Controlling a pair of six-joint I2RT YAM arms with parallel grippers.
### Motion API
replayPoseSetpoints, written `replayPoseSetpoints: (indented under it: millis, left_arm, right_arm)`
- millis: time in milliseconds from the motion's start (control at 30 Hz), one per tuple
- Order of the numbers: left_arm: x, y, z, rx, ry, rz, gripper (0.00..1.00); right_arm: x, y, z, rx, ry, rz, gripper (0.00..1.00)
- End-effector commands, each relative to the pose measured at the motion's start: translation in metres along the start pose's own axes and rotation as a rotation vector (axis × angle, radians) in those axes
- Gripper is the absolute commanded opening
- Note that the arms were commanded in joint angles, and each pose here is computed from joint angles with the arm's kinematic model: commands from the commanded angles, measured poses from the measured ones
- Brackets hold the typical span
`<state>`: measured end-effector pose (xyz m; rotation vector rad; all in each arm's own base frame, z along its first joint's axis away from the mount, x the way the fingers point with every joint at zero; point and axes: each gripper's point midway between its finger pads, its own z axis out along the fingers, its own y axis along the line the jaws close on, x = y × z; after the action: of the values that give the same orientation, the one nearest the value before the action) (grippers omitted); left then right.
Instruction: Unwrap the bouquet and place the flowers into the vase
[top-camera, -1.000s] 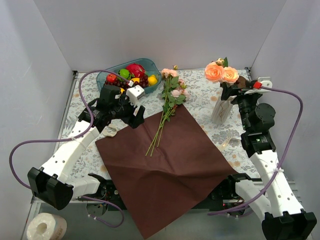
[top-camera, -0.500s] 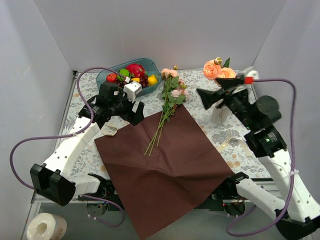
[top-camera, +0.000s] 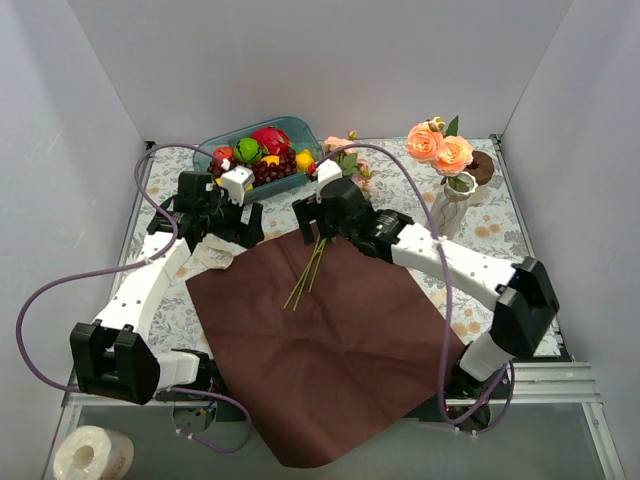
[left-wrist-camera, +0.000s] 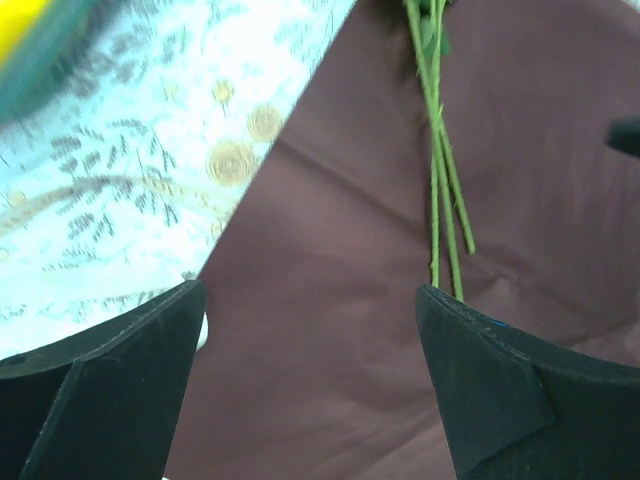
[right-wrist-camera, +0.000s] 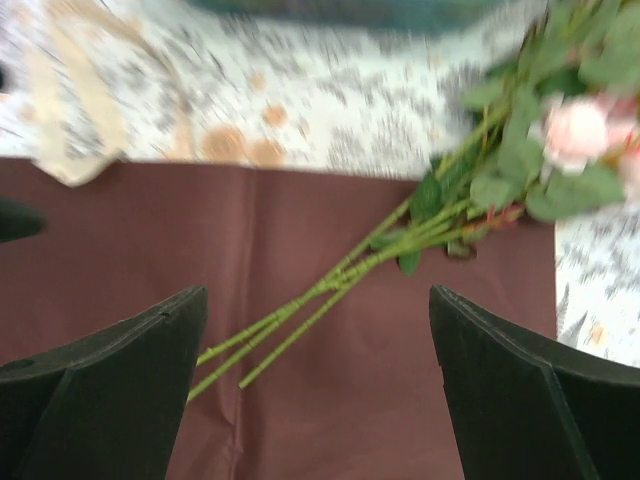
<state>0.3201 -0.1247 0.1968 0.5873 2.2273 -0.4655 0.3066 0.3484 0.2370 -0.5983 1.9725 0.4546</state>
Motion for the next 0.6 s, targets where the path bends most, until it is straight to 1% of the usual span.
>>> replayPoseSetpoints:
  millis: [0, 33, 100, 133, 167, 200, 233, 267, 300, 367, 400, 467, 500, 567]
  left_arm:
    - [0.025, 0.006, -0.002, -0.033, 0.013, 0.090, 0.85]
    - [0.036, 0.010, 0.000, -0.053, 0.035, 0.094, 0.85]
    - [0.047, 0.012, 0.001, -0.055, 0.054, 0.120, 0.85]
    - [0.052, 0.011, 0.002, -0.052, 0.061, 0.122, 0.84]
    - [0.053, 0.011, 0.002, -0.048, 0.063, 0.127, 0.84]
    - [0.054, 0.010, 0.002, -0.043, 0.065, 0.127, 0.84]
    - [0.053, 0.009, 0.002, -0.040, 0.064, 0.129, 0.84]
    - [0.053, 0.008, 0.001, -0.037, 0.063, 0.129, 0.84]
    - [0.052, 0.009, 0.001, -0.037, 0.065, 0.128, 0.84]
    - [0.051, 0.007, 0.000, -0.032, 0.064, 0.133, 0.83]
    - [0.052, 0.008, -0.001, -0.034, 0.067, 0.136, 0.83]
    - [0.053, 0.008, -0.003, -0.039, 0.066, 0.145, 0.83]
    - [0.055, 0.009, -0.003, -0.043, 0.069, 0.151, 0.83]
    - [0.058, 0.009, -0.003, -0.047, 0.073, 0.156, 0.83]
  right_arm:
    - [0.010, -0.011, 0.011, 0.111, 0.038, 0.130, 0.98]
    - [0.013, -0.008, 0.018, 0.105, 0.057, 0.128, 0.98]
    - [0.022, -0.012, 0.024, 0.142, 0.098, 0.119, 0.98]
    - [0.038, -0.018, 0.035, 0.185, 0.142, 0.122, 0.98]
    - [0.031, -0.018, 0.038, 0.200, 0.144, 0.135, 0.98]
    - [0.043, -0.024, 0.039, 0.238, 0.196, 0.128, 0.98]
    - [0.055, -0.030, 0.049, 0.298, 0.221, 0.152, 0.97]
    - [0.050, -0.031, 0.053, 0.322, 0.218, 0.168, 0.97]
    - [0.055, -0.034, 0.056, 0.350, 0.236, 0.175, 0.94]
    - [0.065, -0.040, 0.067, 0.412, 0.255, 0.188, 0.92]
    - [0.060, -0.041, 0.071, 0.416, 0.246, 0.199, 0.88]
    - [0.064, -0.043, 0.082, 0.420, 0.244, 0.226, 0.81]
    - [0.065, -0.048, 0.086, 0.431, 0.241, 0.241, 0.74]
    - [0.070, -0.050, 0.097, 0.422, 0.243, 0.270, 0.70]
